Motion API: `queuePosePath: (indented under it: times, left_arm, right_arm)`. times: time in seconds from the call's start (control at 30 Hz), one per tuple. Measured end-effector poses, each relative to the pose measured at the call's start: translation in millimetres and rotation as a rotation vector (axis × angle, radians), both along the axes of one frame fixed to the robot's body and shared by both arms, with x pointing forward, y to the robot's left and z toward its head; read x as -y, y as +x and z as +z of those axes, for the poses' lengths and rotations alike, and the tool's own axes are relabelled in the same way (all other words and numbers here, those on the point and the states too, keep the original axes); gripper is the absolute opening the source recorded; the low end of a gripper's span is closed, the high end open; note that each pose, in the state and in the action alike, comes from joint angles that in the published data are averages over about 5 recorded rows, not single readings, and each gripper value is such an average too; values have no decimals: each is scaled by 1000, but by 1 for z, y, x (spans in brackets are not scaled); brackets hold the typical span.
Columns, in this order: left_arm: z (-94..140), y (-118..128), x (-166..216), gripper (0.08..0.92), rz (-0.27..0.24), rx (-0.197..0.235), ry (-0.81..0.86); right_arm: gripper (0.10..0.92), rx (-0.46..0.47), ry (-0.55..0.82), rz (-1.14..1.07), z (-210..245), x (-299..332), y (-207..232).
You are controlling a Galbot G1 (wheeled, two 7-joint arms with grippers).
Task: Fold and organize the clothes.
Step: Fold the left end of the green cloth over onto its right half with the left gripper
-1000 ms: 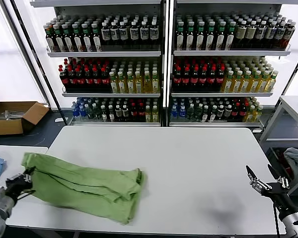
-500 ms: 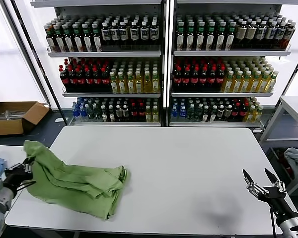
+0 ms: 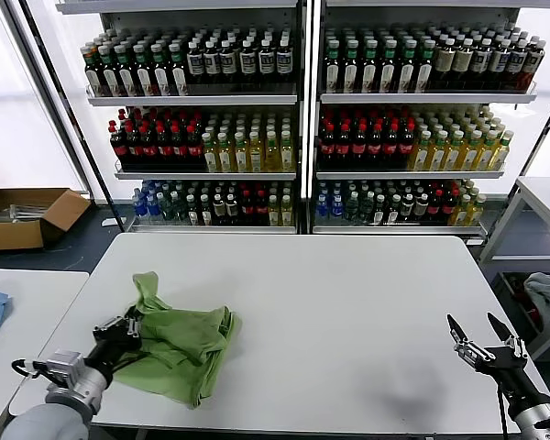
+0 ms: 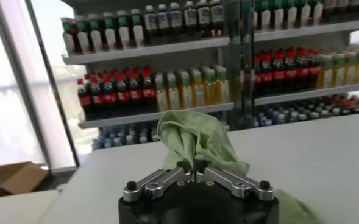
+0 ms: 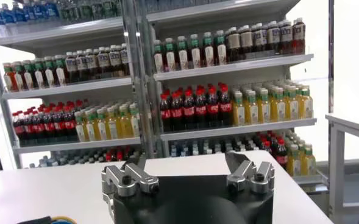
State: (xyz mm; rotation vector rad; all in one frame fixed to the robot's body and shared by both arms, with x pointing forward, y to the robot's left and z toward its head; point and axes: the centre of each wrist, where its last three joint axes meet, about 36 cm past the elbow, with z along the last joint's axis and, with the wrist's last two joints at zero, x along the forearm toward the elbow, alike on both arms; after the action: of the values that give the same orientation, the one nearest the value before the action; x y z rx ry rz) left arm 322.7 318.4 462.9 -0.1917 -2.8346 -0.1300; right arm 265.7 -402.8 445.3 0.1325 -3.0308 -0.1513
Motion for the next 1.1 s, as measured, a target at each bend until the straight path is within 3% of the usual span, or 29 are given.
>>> queuePosePath:
  times: [0.3,0.4,0.77,1.1]
  left_arm:
    - [-29,-8,44,105,-45,-65,-85]
    - [-39,-10,55,144,-59,-94,-105]
    - [-52,-20,95,452,-97,-146,-171]
    - [-32,-25,110,738,-130,-111,-293]
  right_arm:
    - [823,-6,1,-6,-3,1,0]
    - [823,-8,3,-8,-4,2,1]
    - [823,-10,11,-1,-9,-3,4]
    - [823,-10,8,-4,-9,-1,1]
